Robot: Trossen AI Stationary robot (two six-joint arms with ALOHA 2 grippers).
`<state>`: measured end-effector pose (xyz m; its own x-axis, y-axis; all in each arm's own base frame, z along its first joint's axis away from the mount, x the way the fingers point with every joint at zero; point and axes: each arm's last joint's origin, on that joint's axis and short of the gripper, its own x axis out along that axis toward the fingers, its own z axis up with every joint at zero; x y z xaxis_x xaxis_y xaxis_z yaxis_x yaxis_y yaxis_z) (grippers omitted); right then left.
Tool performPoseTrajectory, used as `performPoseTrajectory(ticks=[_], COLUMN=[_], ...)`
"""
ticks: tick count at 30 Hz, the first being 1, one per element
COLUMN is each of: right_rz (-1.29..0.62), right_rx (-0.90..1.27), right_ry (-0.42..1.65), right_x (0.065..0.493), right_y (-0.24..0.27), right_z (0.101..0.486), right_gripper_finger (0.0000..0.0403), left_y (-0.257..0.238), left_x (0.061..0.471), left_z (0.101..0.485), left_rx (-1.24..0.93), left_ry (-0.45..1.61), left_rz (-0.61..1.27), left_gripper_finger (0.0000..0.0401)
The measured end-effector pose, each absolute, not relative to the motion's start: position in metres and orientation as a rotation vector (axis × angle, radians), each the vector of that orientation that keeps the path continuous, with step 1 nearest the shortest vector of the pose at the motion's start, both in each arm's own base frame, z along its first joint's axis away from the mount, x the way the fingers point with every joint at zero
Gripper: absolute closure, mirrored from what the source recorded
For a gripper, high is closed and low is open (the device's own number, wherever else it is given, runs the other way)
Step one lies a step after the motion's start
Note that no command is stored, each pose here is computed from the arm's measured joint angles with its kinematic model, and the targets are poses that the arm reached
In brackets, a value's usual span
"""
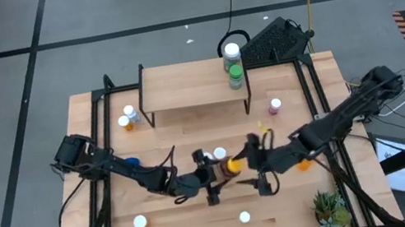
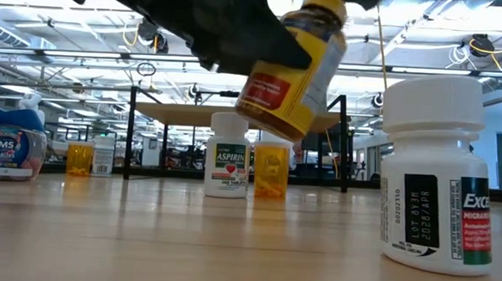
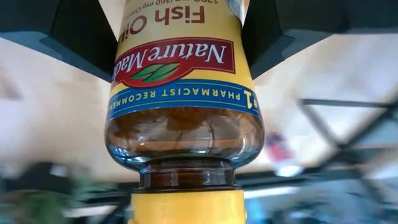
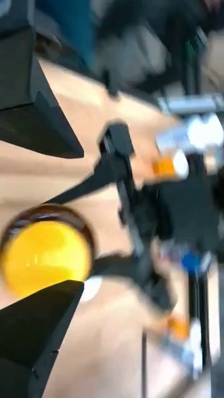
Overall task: Pick and place medicine bottles onto shelf by color
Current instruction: Put the yellow pill bottle on the shelf
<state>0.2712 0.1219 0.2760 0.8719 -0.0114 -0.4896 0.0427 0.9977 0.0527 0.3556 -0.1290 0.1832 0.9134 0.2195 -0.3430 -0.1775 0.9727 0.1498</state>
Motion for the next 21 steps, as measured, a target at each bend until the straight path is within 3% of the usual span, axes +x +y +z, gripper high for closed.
performPoseTrajectory(ticks=[6, 15, 21], right_rz=[-0.278, -0.260, -0.260], right_rx=[0.110, 0.098, 0.075], right_ry=[0.281, 0.136, 0.131], right_x=[0.258, 0.263, 0.264], right_y=[0.113, 0.101, 0.101], right_z=[0.250, 0.226, 0.227], right_gripper_finger=[0.0069, 0.0071, 0.0114], left_y=[-0.125, -0.122, -0.114], left_x=[0.356, 0.360, 0.363], left_z=[0.188, 0.196, 0.196], left_rx=[0.174, 0.254, 0.254], left_ry=[0.319, 0.264, 0.270], left_rz=[0.351, 0.328, 0.344], left_gripper_finger=[0.0112, 0.0112, 0.0112])
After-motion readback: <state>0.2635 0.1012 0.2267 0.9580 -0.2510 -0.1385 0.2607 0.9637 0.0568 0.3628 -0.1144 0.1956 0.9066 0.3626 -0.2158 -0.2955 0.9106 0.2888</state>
